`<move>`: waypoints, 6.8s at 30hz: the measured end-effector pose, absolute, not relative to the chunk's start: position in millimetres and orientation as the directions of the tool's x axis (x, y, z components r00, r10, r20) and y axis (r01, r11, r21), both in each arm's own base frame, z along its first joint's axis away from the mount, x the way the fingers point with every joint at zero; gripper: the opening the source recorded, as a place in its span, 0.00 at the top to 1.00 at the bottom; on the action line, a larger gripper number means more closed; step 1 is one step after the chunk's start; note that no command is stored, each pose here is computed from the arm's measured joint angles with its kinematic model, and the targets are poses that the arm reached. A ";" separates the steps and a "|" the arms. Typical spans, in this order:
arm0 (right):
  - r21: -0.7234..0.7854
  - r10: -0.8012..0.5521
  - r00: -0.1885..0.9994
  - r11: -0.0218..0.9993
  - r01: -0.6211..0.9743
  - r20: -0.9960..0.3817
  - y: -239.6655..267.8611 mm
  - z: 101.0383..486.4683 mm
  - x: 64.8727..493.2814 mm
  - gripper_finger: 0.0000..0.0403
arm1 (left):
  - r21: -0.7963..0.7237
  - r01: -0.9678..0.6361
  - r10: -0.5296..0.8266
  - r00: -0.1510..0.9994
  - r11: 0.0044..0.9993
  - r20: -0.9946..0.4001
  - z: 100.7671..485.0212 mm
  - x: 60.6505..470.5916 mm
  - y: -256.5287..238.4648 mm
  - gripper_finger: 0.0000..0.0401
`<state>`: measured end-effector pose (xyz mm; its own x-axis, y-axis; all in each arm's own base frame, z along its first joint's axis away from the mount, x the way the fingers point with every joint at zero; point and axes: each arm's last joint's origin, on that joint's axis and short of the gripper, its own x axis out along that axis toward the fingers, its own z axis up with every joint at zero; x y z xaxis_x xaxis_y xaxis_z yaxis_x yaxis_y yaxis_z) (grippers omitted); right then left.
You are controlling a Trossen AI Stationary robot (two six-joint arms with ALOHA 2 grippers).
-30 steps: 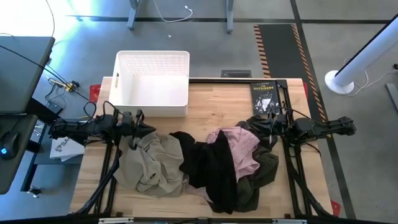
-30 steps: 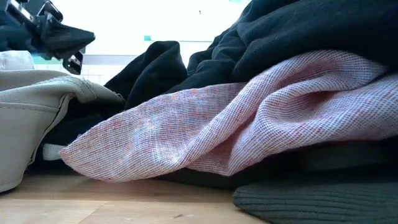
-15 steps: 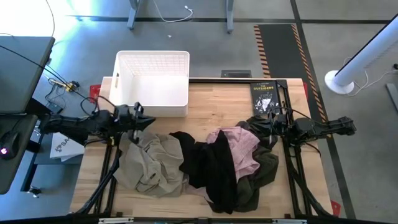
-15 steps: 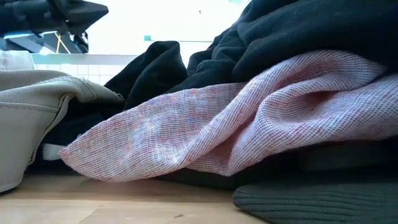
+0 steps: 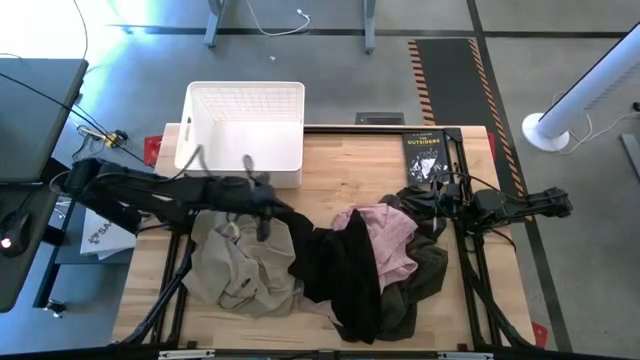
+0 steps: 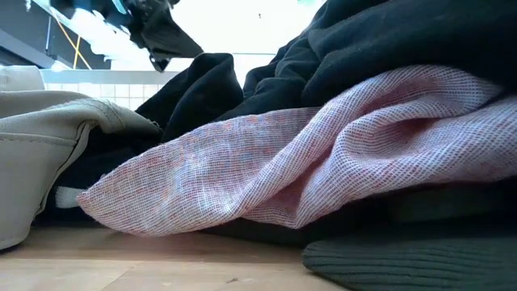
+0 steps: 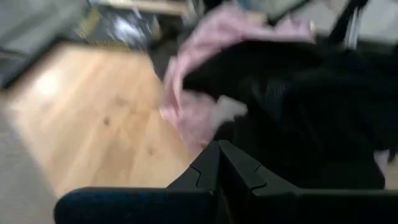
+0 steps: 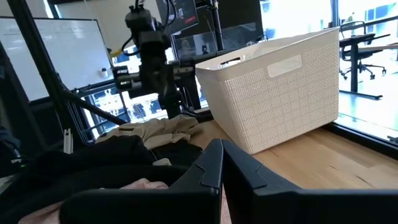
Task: Sort clothes
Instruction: Put the black short into the laundry bin
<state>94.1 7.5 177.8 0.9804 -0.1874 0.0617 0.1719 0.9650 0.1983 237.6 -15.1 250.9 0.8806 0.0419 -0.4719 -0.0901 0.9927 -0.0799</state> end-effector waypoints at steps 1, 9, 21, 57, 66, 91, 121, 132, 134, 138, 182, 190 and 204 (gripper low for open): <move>0.198 -0.188 0.980 0.965 0.172 0.062 7.5 177.8 94.1 1.00 | -0.078 -0.093 0.042 0.864 0.993 -0.502 249.2 244.2 -16.4 0.97; 0.198 -0.188 0.980 0.965 0.172 0.062 7.5 177.8 94.1 1.00 | -0.002 -0.126 0.089 0.705 0.992 -0.703 222.5 288.5 -21.4 0.78; 0.197 -0.188 0.980 0.965 0.173 0.059 7.5 177.5 94.1 1.00 | -0.090 -0.216 0.007 0.410 0.972 -0.912 136.9 309.3 -28.1 0.50; 0.190 -0.187 0.981 0.966 0.177 0.041 7.5 175.6 94.2 1.00 | 0.467 -0.534 0.592 0.806 0.705 0.029 468.6 182.6 -26.8 0.98; 0.190 -0.188 0.981 0.966 0.177 0.041 7.5 175.7 94.2 1.00 | 0.284 -0.226 0.211 0.974 0.932 0.083 478.9 187.3 -34.2 0.99; 0.185 -0.187 0.982 0.966 0.179 0.026 7.5 174.2 94.3 1.00 | 0.123 0.033 0.081 0.579 0.992 -0.811 241.6 299.1 -61.9 0.79; 0.184 -0.187 0.982 0.966 0.179 0.026 7.5 174.1 94.3 1.00 | 0.201 -0.186 0.272 0.554 0.962 -0.787 224.4 234.2 -146.9 0.63; 0.184 -0.187 0.982 0.966 0.180 0.026 7.5 174.1 94.2 1.00 | 0.157 -0.096 0.184 0.444 0.983 -0.877 209.6 255.8 -132.5 0.97; 0.184 -0.187 0.982 0.966 0.179 0.026 7.5 174.1 94.2 1.00 | 0.166 -0.080 0.184 0.470 0.983 -0.863 229.4 256.8 -132.5 0.97; 0.184 -0.187 0.982 0.966 0.180 0.026 7.5 174.1 94.2 1.00 | 0.202 -0.085 0.212 0.595 0.976 -0.775 294.9 255.9 -129.3 0.99; 0.184 -0.187 0.982 0.966 0.180 0.026 7.5 174.1 94.3 1.00 | 0.606 -0.572 0.826 0.277 0.553 -0.492 404.8 184.7 119.9 1.00; 0.184 -0.187 0.982 0.966 0.180 0.025 7.5 174.1 94.3 1.00 | 0.605 -0.557 0.775 0.116 0.569 -0.621 335.9 177.7 141.7 1.00; 0.184 -0.187 0.982 0.966 0.179 0.026 7.6 174.1 94.3 1.00 | 0.401 -0.675 0.649 0.153 0.619 -0.745 279.3 161.5 163.9 0.80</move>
<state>94.3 7.6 174.1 0.9821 -0.1867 0.0256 0.1789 0.9664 0.1844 161.5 163.9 279.3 0.1529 0.6494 -0.7449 -0.6748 0.6193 0.4013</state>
